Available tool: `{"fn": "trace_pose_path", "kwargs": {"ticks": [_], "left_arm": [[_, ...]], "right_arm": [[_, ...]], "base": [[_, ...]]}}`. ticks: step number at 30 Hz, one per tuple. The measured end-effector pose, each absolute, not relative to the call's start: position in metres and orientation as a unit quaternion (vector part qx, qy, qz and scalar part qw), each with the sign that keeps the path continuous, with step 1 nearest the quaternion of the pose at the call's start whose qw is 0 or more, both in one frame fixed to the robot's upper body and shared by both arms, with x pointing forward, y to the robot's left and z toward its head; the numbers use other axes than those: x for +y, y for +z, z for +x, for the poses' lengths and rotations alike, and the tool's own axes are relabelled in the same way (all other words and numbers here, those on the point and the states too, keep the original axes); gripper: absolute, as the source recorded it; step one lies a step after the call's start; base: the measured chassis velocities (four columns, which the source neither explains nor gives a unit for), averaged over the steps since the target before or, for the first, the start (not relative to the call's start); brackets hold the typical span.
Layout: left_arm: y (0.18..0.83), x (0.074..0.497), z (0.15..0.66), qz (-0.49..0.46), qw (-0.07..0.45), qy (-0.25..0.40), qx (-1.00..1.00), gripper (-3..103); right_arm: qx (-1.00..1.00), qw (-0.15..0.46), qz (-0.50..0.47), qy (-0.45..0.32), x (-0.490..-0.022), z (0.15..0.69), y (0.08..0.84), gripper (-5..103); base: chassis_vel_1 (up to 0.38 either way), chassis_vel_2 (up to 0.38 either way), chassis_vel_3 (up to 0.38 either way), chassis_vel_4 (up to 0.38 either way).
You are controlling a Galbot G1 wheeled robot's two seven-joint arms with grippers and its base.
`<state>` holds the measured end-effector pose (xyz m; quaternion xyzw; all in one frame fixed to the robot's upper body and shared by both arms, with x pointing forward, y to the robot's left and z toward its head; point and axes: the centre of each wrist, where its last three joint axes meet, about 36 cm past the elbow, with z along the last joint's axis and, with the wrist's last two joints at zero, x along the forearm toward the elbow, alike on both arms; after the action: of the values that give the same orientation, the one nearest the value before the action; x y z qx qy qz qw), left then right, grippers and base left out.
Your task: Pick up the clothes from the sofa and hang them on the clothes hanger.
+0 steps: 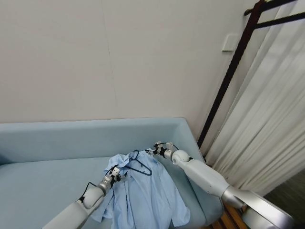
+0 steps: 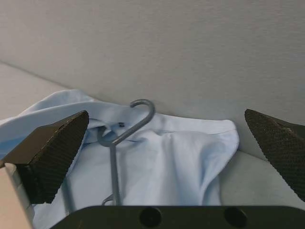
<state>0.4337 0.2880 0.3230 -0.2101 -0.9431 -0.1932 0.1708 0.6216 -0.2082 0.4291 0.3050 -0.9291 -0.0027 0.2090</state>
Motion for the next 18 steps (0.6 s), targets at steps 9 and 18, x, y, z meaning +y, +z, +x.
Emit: {"fn": "trace_pose_path", "kwargs": {"ticks": [9,18], "left_arm": [[0.348,0.291,0.401,-0.155,0.108,-0.147,-0.971,100],[0.392,0.279,0.397,-0.120,0.067,-0.110,-0.984,100]], "right_arm": [[-0.946,0.264,0.187,-0.038,-0.203,0.626,0.400,100],[-0.947,0.286,0.127,-0.078,-0.199,0.632,0.374,100]], "base": [[0.000,0.000,0.000,0.000],[0.000,0.000,0.000,0.000]]}}
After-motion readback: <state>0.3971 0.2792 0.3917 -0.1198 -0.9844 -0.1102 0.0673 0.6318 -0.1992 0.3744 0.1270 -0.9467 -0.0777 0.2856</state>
